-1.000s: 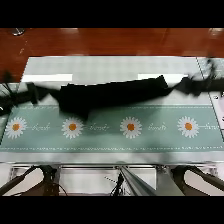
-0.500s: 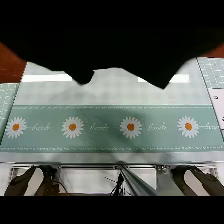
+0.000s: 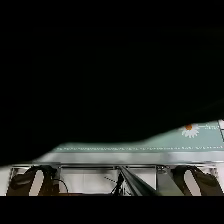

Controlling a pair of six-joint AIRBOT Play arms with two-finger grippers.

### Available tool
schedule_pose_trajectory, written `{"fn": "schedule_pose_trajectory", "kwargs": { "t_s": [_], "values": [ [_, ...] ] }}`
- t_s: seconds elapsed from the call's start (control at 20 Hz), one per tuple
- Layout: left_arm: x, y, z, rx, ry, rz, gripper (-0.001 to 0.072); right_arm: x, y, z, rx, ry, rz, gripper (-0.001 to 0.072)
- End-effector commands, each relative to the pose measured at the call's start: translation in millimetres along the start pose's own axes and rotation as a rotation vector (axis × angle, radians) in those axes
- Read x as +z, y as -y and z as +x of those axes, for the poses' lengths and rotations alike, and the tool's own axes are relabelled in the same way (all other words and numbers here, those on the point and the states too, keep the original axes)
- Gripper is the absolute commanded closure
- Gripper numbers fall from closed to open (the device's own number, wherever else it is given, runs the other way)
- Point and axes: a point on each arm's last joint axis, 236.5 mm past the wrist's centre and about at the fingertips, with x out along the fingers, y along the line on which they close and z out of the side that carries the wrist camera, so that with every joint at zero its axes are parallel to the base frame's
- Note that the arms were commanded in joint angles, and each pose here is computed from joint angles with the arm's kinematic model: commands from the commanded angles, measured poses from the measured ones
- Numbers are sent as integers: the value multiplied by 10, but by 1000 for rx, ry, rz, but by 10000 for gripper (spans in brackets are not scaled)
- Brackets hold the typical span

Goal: Fold the shirts.

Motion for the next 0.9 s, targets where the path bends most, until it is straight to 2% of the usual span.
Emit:
{"fn": "schedule_pose_trajectory", "kwargs": {
  "t_s": [0.0, 0.15, 0.4, 0.6, 0.75, 0.85],
  "values": [
    [-424, -158, 121, 15, -129, 13, 680, -198, 8, 11, -2, -66, 13, 690],
    [-1163, -160, 614, -2, -339, -58, 679, -682, 0, 419, 54, -249, 60, 690],
    [-2672, 230, 1528, -158, -673, -266, 679, -1620, 70, 1607, 157, -436, 199, 691],
    [-3600, 197, 2319, -124, -804, -389, 679, -2423, 335, 2681, 150, -593, 322, 690],
    [-4105, 296, 2845, -119, -840, -560, 679, -2830, 452, 3415, 156, -639, 444, 691],
    [-4417, 409, 3071, -122, -883, -688, 678, -3028, 383, 3808, 226, -662, 509, 690]
  ]
}}
